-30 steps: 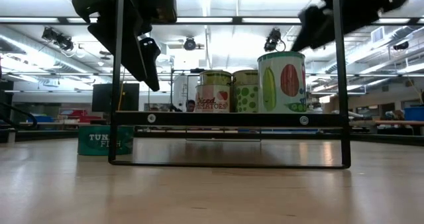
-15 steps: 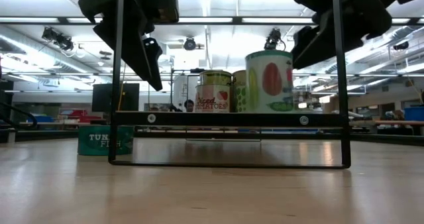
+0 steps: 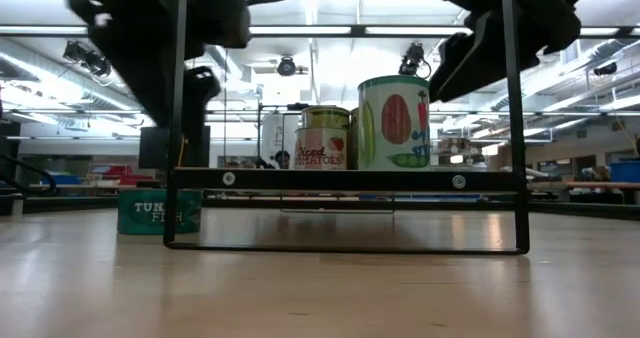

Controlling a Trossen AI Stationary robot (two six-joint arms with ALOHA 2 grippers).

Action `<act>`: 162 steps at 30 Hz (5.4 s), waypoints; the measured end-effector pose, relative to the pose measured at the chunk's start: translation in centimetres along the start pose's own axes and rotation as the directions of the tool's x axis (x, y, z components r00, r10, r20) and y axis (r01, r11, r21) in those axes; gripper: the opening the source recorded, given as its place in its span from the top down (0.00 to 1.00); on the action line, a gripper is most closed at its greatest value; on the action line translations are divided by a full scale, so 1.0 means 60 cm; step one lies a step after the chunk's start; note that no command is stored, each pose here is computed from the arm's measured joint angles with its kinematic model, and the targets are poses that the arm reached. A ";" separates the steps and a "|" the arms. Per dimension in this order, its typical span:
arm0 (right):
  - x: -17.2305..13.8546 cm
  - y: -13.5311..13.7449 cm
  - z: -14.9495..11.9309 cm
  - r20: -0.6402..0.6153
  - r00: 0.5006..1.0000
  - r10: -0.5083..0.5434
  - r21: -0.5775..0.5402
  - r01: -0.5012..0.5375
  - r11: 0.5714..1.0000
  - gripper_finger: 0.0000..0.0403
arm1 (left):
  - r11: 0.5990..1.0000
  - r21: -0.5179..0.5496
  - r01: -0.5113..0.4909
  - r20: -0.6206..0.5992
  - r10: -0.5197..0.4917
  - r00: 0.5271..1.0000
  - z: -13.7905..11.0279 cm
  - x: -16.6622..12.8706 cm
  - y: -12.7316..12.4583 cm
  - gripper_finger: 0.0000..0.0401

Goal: Pick and place cans onto a shelf
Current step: Put the canned tuna on the shelf

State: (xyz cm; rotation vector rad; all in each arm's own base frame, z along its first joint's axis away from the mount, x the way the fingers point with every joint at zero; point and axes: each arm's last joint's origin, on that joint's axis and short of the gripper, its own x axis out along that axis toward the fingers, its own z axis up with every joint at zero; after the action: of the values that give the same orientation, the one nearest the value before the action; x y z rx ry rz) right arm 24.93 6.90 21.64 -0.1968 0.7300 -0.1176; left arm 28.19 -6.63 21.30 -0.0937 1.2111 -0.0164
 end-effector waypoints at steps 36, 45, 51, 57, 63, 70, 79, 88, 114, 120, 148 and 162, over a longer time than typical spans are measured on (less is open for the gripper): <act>-0.023 0.007 -0.005 -0.023 1.000 0.014 0.033 -0.013 0.999 0.14 | 0.990 0.110 -0.084 -0.197 0.105 0.975 -0.075 0.087 -0.017 0.08; -0.022 0.006 -0.002 -0.009 1.000 0.011 0.041 -0.011 0.999 0.14 | 0.995 0.057 -0.079 -0.080 0.084 0.993 -0.081 0.091 -0.028 0.08; -0.022 0.007 -0.001 -0.004 1.000 0.013 0.044 -0.012 0.999 0.14 | 0.997 0.013 -0.081 0.012 0.081 0.997 -0.068 0.094 -0.035 0.08; -0.022 0.007 0.000 0.000 1.000 0.013 0.045 -0.013 0.999 0.14 | 0.993 -0.017 -0.116 0.067 0.117 0.991 -0.061 0.096 -0.033 0.08; -0.022 0.007 0.001 0.006 1.000 0.014 0.045 -0.014 0.999 0.14 | 0.992 -0.024 -0.125 0.063 0.126 0.990 -0.074 0.107 -0.025 0.11; -0.022 0.007 0.002 0.012 1.000 0.015 0.050 -0.016 0.999 0.14 | 0.991 -0.036 -0.125 0.101 0.128 0.987 -0.069 0.108 -0.026 0.28; -0.022 0.007 0.002 0.012 1.000 0.015 0.052 -0.016 0.999 0.14 | 0.991 -0.059 -0.123 0.133 0.130 0.982 -0.065 0.053 -0.009 0.28; -0.019 0.000 0.003 0.016 1.000 0.004 0.070 -0.005 0.998 0.14 | 0.975 -0.220 -0.012 0.247 0.068 0.967 -0.036 0.015 0.032 0.27; -0.026 0.002 0.032 0.006 1.000 -0.005 0.060 0.005 0.998 0.14 | 0.993 -0.080 0.087 0.366 -0.052 0.929 0.035 -0.032 -0.002 0.26; -0.033 -0.001 0.031 0.007 1.000 -0.002 0.081 0.001 0.997 0.14 | 0.991 -0.058 0.119 0.308 -0.096 0.947 0.042 0.017 -0.011 0.26; -0.079 -0.013 0.014 -0.003 1.000 0.023 0.083 -0.022 0.996 0.14 | 0.906 0.419 -0.056 0.188 -0.026 0.982 0.039 0.048 0.035 0.26; -0.067 -0.053 0.006 0.058 0.995 0.076 0.123 -0.083 0.989 0.14 | 0.922 0.368 -0.119 0.275 0.014 0.961 0.043 -0.011 0.089 0.26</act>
State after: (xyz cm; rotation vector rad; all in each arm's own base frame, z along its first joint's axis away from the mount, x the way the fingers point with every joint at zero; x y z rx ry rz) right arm 22.08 4.54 25.20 -0.0508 0.6742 -0.0815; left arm 30.14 -1.08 22.36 0.2811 0.9200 -0.1745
